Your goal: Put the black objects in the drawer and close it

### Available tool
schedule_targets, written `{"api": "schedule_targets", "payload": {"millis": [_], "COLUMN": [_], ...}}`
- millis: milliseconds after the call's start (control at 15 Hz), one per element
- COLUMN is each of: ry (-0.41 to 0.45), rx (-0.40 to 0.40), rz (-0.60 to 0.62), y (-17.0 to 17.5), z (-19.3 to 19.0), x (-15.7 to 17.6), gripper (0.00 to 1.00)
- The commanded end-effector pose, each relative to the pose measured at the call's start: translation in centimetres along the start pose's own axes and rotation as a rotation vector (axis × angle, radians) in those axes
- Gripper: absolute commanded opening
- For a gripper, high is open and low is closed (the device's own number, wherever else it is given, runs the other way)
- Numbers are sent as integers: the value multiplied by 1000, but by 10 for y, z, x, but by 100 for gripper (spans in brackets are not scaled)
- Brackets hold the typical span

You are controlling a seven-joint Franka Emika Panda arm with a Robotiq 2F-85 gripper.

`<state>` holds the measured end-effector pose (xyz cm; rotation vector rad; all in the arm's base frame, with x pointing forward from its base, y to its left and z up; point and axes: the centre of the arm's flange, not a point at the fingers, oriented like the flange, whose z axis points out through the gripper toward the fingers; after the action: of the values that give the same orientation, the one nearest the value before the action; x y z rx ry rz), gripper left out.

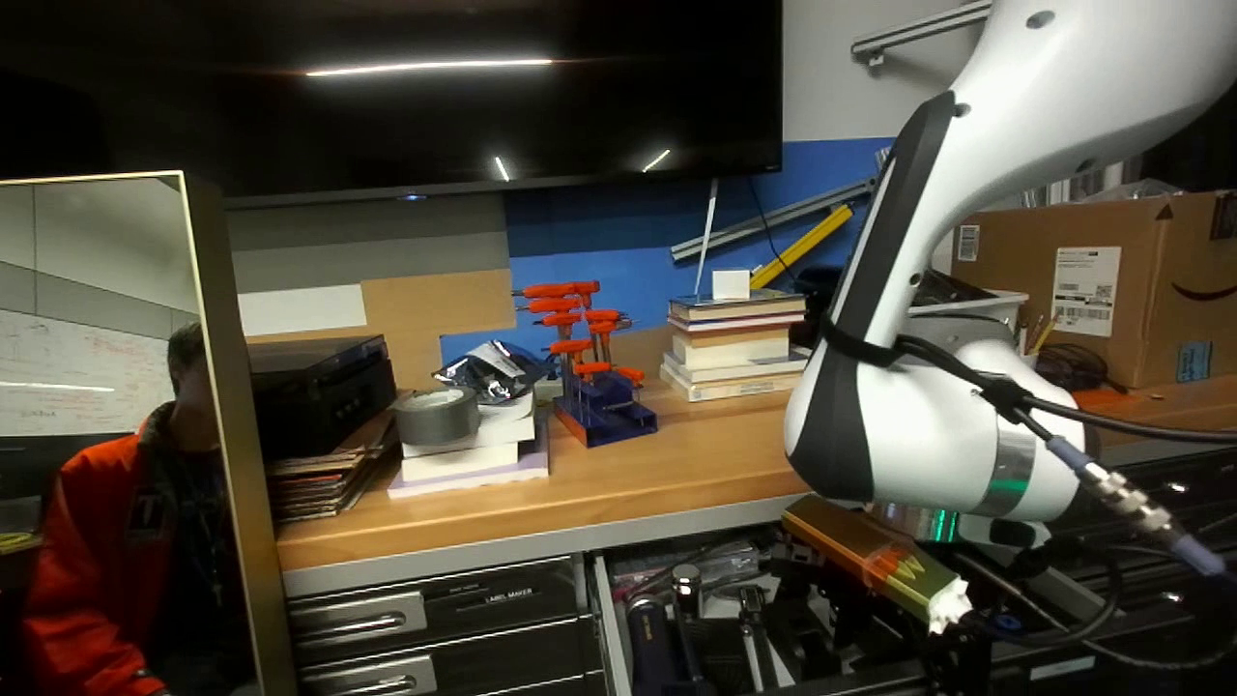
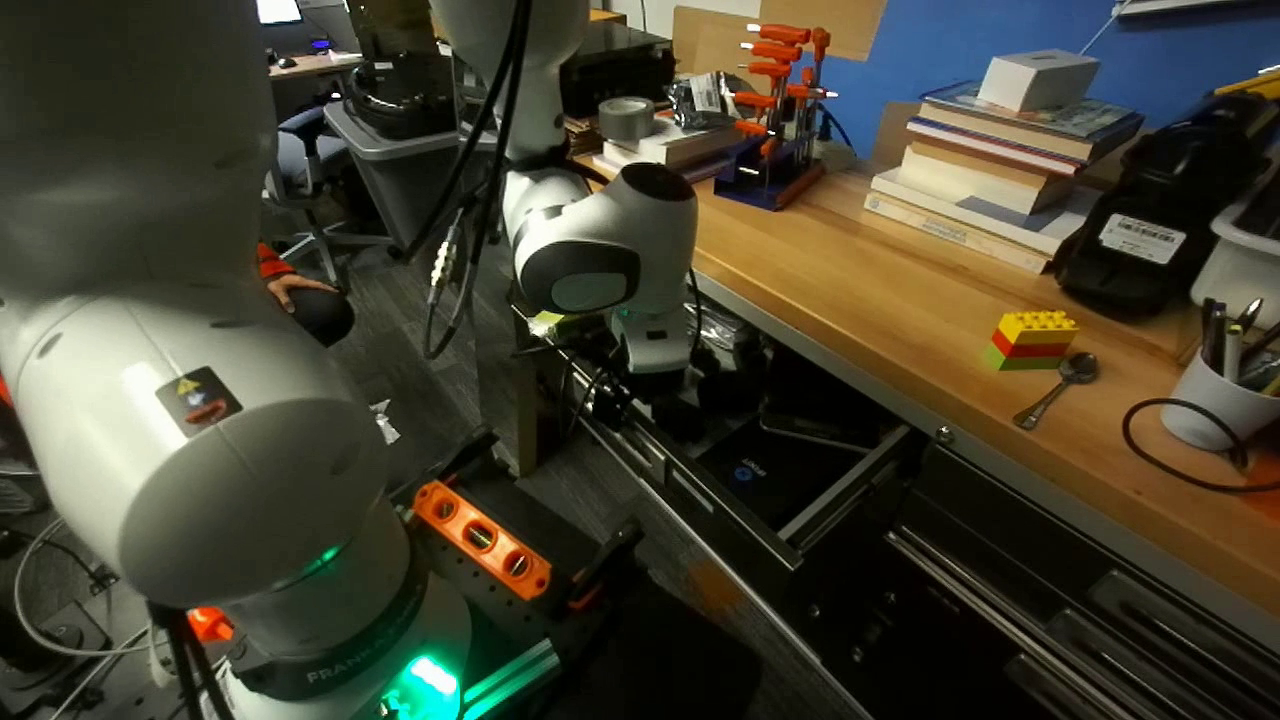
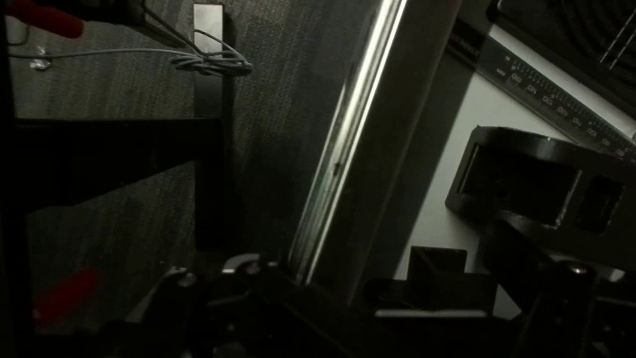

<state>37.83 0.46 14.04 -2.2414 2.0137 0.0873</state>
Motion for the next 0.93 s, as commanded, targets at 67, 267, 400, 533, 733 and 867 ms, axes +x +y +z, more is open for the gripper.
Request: {"api": "schedule_targets", "payload": {"millis": [67,267,400,533,733,867], "ry": [25,29,29,36,76,146], "rx": [122,155,171,183,177,158], "rz": [-85,-130,-153,-168,-217,-237], "y": [-48,-70,-80,-88,-99,-102], "z": [13,14,16,15,6,-10], "x": [0,-6,-9,-12,-15,-18], "gripper": [100,100,100,100,100,100]}}
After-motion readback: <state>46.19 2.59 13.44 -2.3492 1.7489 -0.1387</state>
